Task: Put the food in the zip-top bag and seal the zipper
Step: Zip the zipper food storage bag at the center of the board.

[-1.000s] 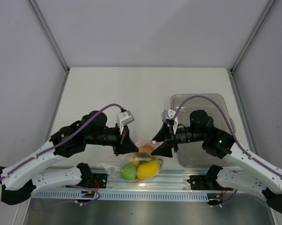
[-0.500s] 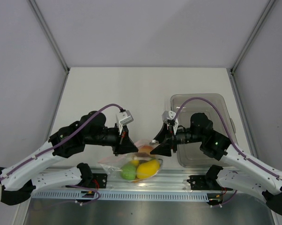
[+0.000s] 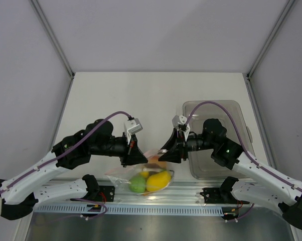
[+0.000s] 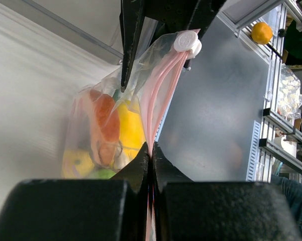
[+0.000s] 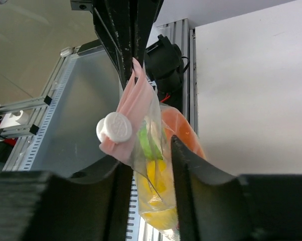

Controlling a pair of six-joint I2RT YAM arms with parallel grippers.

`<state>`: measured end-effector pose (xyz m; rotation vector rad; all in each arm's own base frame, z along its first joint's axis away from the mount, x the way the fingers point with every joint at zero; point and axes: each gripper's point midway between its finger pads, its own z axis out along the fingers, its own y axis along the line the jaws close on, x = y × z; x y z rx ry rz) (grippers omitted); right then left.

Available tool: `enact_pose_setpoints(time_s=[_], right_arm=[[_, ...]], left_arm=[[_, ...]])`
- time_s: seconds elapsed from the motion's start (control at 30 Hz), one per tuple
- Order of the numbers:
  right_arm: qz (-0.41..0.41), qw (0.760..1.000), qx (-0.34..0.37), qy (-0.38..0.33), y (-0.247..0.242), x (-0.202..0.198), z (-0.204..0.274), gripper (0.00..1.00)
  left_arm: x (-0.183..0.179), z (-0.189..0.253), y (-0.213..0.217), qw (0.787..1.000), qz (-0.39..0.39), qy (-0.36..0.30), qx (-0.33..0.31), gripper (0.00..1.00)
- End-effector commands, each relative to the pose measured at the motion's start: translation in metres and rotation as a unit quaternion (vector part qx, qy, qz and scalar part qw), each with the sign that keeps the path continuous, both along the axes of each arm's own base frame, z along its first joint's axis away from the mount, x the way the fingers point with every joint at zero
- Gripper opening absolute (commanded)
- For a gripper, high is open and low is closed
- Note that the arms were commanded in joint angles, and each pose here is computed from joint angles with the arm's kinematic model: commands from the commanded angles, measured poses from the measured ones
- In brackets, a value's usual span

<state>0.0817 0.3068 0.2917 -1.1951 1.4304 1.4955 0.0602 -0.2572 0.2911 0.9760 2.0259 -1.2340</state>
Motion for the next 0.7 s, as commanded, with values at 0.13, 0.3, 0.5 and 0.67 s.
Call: enact_pose_setpoints(time_s=[0.13,0.3,0.5,0.67], right_arm=[[0.01,1.0,0.027,-0.003,0.005,0.002,0.013,0.0],[0.001,0.999,0.033,0.028,0.008,0.003,0.019,0.0],[-0.021,0.997,0.048,0.05,0.009,0.0,0.031,0.0],[-0.059,0.996,0.049,0.049,0.013,0.001,0.039,0.0]], left_arm=[[-0.003,0.011,0.0,1.0,-0.006,-0.009,-0.023,0.01],[0.001,0.012,0.003,0.999,0.01,-0.019,-0.024,0.38],[0.013,0.032,0.009,0.995,0.045,-0.065,-0.058,0.88],[0.033,0.054,0.018,0.983,0.107,-0.109,-0.1,1.0]])
